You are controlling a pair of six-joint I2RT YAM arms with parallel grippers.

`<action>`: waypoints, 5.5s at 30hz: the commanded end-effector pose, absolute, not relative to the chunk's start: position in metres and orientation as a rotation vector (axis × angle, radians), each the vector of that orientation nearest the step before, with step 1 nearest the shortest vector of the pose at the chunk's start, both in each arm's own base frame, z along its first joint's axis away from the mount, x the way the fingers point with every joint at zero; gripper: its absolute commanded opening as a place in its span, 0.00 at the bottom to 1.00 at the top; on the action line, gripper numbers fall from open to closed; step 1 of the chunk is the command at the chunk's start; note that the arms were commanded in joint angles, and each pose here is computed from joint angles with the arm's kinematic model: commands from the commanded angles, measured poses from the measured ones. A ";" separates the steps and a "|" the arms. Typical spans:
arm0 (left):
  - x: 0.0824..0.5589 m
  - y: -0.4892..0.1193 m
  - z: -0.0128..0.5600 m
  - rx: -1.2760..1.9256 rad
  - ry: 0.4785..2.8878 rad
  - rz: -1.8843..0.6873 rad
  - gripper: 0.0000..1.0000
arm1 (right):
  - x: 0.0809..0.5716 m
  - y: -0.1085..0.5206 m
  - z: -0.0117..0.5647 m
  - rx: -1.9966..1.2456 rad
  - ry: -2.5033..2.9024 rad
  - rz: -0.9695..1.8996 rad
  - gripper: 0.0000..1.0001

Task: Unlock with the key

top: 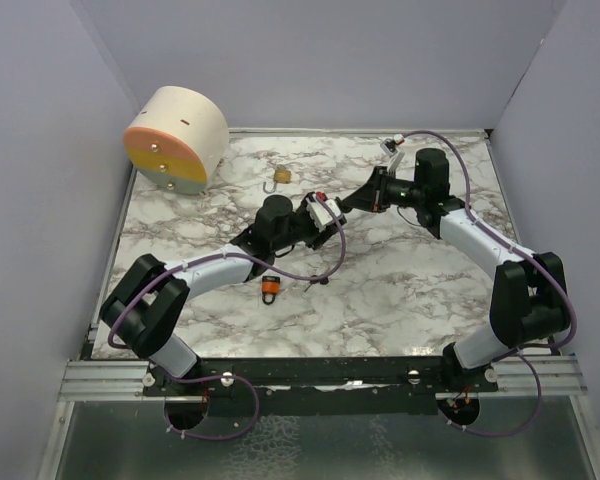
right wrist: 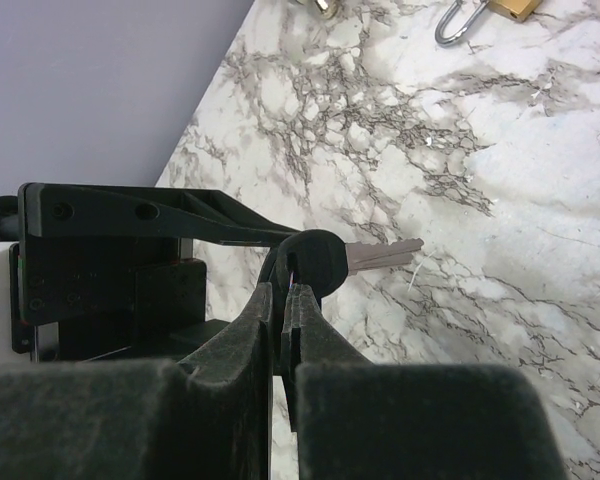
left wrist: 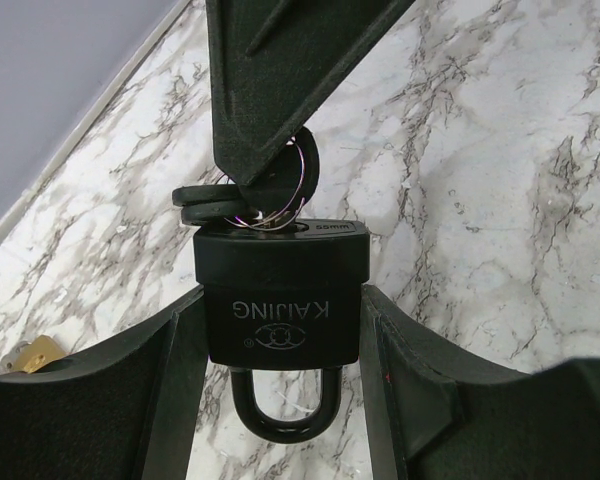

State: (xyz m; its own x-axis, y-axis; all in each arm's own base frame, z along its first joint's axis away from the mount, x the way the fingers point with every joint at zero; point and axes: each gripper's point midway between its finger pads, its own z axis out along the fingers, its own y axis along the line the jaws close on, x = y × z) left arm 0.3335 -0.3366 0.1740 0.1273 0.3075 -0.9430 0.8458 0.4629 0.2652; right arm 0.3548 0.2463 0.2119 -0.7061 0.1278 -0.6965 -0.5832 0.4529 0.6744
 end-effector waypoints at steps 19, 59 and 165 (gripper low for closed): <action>0.358 -0.348 0.305 0.765 1.071 -0.545 0.00 | 0.336 0.254 0.192 -0.350 2.090 1.418 0.01; 0.373 -0.356 0.332 0.643 1.095 -0.523 0.00 | 0.341 0.252 0.166 -0.282 2.219 1.390 0.01; 0.435 -0.286 0.216 0.176 1.877 -0.187 0.00 | 0.441 0.138 0.202 0.188 2.067 1.240 0.75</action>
